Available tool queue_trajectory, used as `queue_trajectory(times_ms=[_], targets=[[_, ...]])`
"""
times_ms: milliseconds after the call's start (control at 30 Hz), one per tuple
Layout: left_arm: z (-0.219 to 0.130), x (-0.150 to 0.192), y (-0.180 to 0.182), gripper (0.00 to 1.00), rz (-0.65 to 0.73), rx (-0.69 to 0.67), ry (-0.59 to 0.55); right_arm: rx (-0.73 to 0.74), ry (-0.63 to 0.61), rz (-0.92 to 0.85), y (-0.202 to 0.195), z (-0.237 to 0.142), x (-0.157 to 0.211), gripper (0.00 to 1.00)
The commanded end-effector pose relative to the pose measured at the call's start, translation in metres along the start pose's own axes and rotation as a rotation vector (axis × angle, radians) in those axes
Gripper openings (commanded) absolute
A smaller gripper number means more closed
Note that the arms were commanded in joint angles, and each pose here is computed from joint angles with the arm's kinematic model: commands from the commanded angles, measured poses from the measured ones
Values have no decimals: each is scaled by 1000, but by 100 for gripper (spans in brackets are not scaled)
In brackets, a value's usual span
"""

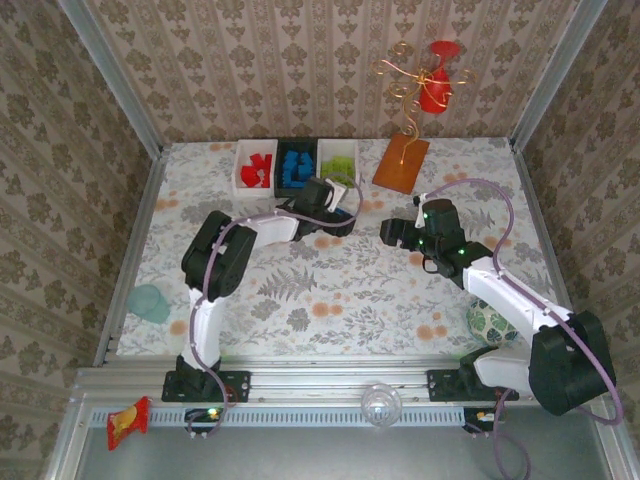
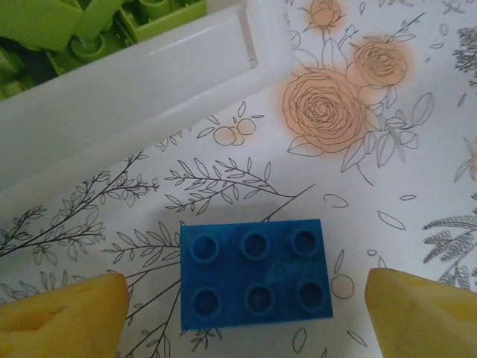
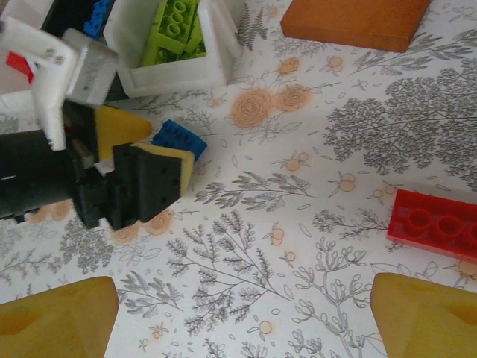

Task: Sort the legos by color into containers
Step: Pick up the lego from the top-center of the table, then place the lego in the container.

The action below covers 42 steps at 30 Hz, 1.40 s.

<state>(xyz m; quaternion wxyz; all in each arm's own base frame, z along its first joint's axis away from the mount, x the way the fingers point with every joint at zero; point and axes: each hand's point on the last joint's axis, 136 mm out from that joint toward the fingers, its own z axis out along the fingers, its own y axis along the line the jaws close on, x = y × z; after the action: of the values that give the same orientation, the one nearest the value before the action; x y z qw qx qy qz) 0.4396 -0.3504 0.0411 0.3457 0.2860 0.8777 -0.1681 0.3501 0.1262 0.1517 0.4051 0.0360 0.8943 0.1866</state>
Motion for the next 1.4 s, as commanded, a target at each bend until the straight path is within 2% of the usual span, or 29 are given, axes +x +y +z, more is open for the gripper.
queue_trajectory(times_ms=[0,167,433,567,733,933,1033,1067,1233,1367], targets=[[8,11,3,82,29,-18,65,-66,9,21,9,-1,10,89],[20,14,5,78,17,-13,83,-65,7,32,6,-1,16,89],[29,17,2,62,-2,5,106,-48,23,39,2,-1,21,89],[19,12,2,55,-13,1,80,-48,20,37,3,-2,20,90],[-12,-10,12,51,-64,-19,-13,-58,11,38,7,-2,14,90],[-72,-51,59,51,-195,-59,-208,-91,4,24,17,-2,12,90],[-81,-60,87,51,-257,-83,-231,-109,4,11,24,0,14,90],[-85,-62,108,51,-284,-110,-243,-110,5,8,25,1,14,90],[-81,-81,149,51,-324,-164,-257,-99,9,-9,26,2,17,90],[-66,-92,168,52,-331,-179,-246,-83,5,-19,25,0,17,91]])
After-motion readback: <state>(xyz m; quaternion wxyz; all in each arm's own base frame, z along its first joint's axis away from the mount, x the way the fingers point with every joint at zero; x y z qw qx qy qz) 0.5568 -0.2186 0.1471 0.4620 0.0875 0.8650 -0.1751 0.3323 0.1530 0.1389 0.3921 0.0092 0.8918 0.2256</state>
